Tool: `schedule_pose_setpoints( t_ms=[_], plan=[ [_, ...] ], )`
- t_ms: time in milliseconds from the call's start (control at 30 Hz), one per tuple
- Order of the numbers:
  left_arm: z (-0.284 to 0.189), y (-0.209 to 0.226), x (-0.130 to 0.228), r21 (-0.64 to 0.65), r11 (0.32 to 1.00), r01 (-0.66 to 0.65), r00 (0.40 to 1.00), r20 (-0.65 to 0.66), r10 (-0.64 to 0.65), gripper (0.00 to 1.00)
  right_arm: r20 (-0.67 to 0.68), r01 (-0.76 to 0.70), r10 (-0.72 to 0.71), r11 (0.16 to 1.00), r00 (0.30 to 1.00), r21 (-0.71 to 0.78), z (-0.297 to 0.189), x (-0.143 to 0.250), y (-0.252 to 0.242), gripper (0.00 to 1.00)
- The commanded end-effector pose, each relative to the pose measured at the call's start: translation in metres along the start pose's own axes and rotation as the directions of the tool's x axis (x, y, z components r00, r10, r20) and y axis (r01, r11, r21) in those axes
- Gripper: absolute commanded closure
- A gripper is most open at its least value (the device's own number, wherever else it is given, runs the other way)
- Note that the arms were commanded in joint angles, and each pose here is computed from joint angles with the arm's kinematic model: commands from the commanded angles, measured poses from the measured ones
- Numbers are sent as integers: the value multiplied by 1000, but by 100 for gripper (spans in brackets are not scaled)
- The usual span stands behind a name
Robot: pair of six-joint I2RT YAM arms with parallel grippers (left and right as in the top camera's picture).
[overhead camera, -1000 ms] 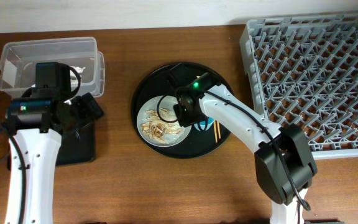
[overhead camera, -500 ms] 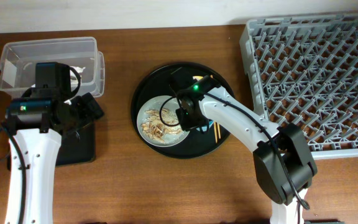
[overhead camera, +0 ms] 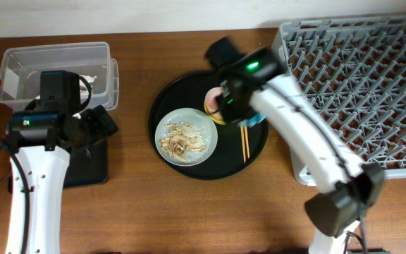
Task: Sort waste into correct bins and load items into the dishwasher rack
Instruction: 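Carry the blue cup right and place it upside down in the rack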
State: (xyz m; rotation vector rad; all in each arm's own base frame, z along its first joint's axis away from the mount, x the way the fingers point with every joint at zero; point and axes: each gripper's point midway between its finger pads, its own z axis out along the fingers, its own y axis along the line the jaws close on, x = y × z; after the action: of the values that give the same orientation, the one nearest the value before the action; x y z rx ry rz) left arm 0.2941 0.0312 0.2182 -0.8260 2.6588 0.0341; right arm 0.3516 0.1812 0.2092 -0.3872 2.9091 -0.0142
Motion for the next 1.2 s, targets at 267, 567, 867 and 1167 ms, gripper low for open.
schedule_pose_setpoints(
  t_ms=[267, 567, 867, 1167],
  plan=[
    [-4, 4, -2, -7, 1000, 15, 1000, 19, -15, 1, 176, -315, 370, 908, 912, -276, -62, -12, -200, 96],
    [-4, 4, -2, -7, 1000, 15, 1000, 19, -15, 1, 172, -359, 567, 697, 805, -620, -33, -3, -294, 96],
    [-4, 4, -2, -7, 1000, 15, 1000, 19, -15, 1, 140, -287, 713, 443, 687, -849, 14, 7, -358, 96],
    [-4, 4, -2, -7, 1000, 15, 1000, 19, -15, 1, 139, -143, 794, 272, 591, -952, 26, -2, -384, 96]
  ],
)
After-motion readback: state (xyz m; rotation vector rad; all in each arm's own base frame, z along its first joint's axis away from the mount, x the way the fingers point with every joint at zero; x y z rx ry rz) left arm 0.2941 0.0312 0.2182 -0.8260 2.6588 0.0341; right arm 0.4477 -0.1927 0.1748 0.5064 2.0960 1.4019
